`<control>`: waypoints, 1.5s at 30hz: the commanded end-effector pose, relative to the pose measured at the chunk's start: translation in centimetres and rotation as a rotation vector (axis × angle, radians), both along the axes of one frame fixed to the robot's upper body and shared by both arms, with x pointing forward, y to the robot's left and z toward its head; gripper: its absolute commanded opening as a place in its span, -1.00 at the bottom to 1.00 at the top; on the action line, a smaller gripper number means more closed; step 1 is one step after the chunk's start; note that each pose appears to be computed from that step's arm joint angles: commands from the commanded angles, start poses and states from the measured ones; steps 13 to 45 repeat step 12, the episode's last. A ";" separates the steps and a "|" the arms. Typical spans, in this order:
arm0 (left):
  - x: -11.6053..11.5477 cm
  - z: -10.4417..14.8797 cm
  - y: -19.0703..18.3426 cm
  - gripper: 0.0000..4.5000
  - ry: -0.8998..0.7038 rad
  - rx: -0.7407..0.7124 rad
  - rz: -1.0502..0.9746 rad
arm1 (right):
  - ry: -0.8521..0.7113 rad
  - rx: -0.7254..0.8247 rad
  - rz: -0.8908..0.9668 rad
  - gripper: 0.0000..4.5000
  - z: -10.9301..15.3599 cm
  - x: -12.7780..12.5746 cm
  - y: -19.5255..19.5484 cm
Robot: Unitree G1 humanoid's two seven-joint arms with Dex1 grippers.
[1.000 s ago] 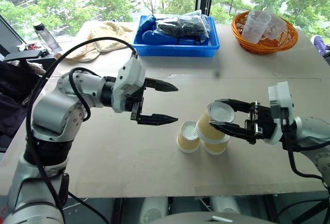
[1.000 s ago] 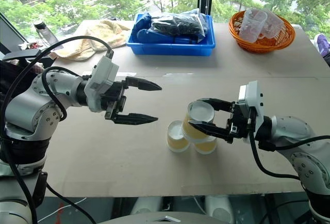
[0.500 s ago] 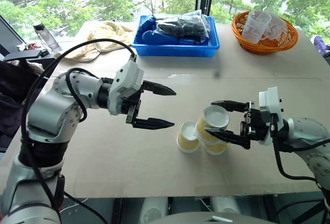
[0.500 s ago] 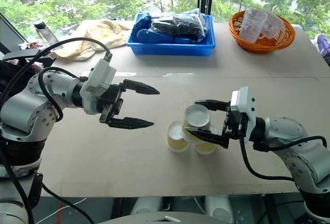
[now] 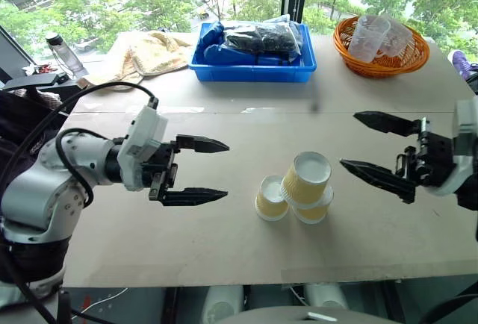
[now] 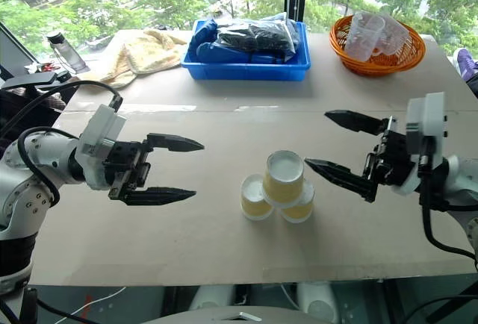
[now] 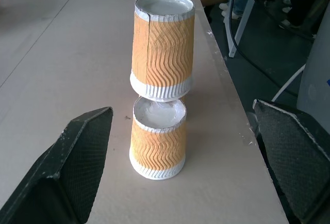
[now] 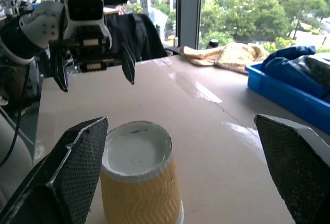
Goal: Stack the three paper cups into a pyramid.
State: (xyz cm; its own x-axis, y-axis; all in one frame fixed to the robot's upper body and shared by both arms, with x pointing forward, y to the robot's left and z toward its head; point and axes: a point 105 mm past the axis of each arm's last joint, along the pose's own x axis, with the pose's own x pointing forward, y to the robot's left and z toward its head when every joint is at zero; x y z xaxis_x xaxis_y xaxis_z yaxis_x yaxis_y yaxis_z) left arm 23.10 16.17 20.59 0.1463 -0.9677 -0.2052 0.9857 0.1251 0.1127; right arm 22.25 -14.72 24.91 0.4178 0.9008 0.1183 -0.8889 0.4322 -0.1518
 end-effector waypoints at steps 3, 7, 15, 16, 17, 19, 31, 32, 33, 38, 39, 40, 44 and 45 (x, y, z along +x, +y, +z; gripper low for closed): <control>-0.9 -5.3 2.2 1.00 0.039 0.055 0.281 | 0.046 -0.035 -0.137 0.99 -4.5 0.2 -5.1; -2.0 -9.1 1.8 1.00 0.062 0.031 0.439 | 0.159 -0.142 -0.151 0.99 -10.3 -0.2 -7.3; -2.5 -11.2 2.1 1.00 0.032 0.051 0.531 | 0.204 -0.165 -0.157 0.99 -14.2 -0.4 -8.6; -2.5 -11.2 2.1 1.00 0.032 0.051 0.531 | 0.204 -0.165 -0.157 0.99 -14.2 -0.4 -8.6; -2.5 -11.2 2.1 1.00 0.032 0.051 0.531 | 0.204 -0.165 -0.157 0.99 -14.2 -0.4 -8.6; -2.5 -11.2 2.1 1.00 0.032 0.051 0.531 | 0.204 -0.165 -0.157 0.99 -14.2 -0.4 -8.6; -2.5 -11.2 2.1 1.00 0.032 0.051 0.531 | 0.204 -0.165 -0.157 0.99 -14.2 -0.4 -8.6; -2.5 -11.2 2.1 1.00 0.032 0.051 0.531 | 0.204 -0.165 -0.157 0.99 -14.2 -0.4 -8.6; -2.5 -11.2 2.1 1.00 0.032 0.051 0.531 | 0.204 -0.165 -0.157 0.99 -14.2 -0.4 -8.6; -2.5 -11.2 2.1 1.00 0.032 0.051 0.531 | 0.204 -0.165 -0.157 0.99 -14.2 -0.4 -8.6; -2.5 -11.2 2.1 1.00 0.032 0.051 0.531 | 0.204 -0.165 -0.157 0.99 -14.2 -0.4 -8.6; -2.5 -11.2 2.1 1.00 0.032 0.051 0.531 | 0.204 -0.165 -0.157 0.99 -14.2 -0.4 -8.6; -2.5 -11.2 2.1 1.00 0.032 0.051 0.531 | 0.204 -0.165 -0.157 0.99 -14.2 -0.4 -8.6; -2.5 -11.2 2.1 1.00 0.032 0.051 0.531 | 0.204 -0.165 -0.157 0.99 -14.2 -0.4 -8.6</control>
